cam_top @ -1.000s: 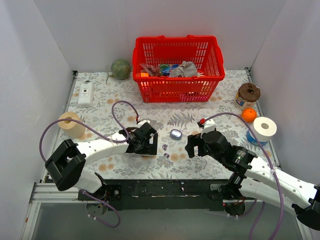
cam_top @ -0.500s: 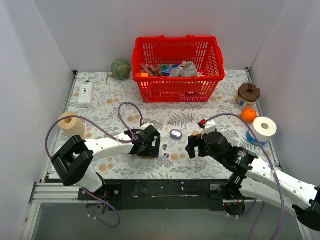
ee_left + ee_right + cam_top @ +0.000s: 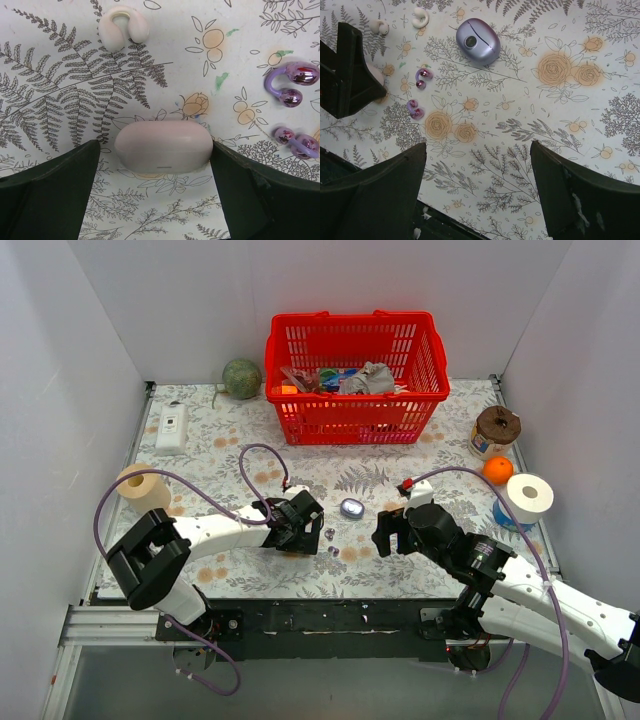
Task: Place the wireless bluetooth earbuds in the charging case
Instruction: Pick up the charging case at the center of the board.
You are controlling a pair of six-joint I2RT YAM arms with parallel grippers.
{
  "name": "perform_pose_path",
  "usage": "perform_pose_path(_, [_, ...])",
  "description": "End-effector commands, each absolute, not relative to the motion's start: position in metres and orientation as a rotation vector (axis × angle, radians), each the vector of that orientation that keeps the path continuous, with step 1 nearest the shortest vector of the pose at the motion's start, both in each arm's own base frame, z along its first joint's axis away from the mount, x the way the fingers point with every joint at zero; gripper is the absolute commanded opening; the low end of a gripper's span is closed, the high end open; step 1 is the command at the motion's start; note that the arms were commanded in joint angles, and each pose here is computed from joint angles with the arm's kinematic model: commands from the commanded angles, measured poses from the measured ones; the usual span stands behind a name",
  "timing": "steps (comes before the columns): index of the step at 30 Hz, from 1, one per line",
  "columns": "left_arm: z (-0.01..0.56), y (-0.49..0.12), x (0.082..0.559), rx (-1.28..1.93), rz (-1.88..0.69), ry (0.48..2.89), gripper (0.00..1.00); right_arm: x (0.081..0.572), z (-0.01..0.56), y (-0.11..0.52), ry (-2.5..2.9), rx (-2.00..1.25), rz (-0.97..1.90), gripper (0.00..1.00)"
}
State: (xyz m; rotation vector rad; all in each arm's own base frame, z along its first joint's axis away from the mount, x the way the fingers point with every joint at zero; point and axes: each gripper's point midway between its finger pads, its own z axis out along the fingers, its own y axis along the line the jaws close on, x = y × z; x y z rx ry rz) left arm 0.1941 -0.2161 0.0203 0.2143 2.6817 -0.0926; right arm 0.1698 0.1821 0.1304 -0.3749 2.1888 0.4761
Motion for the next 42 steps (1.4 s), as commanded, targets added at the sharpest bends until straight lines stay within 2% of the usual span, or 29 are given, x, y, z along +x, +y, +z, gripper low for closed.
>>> perform_pose_path(1, [0.017,-0.213,0.196,0.189,-0.066,2.673,0.89,0.17,0.132,0.18,2.185,-0.353,0.479,0.92])
perform_pose_path(14, [0.005,-0.205,0.191,0.14,0.014,2.656,0.83,0.167,0.131,0.176,2.188,-0.342,0.48,0.91])
perform_pose_path(23, [-0.002,-0.198,0.187,0.107,0.093,2.661,0.87,0.165,0.128,0.176,2.196,-0.343,0.489,0.91])
perform_pose_path(37, [-0.001,-0.19,0.185,0.174,0.193,2.659,0.71,0.164,0.129,0.176,2.197,-0.347,0.492,0.91])
perform_pose_path(42, [0.0,-0.191,0.185,0.184,0.192,2.659,0.54,0.165,0.13,0.177,2.195,-0.349,0.488,0.91])
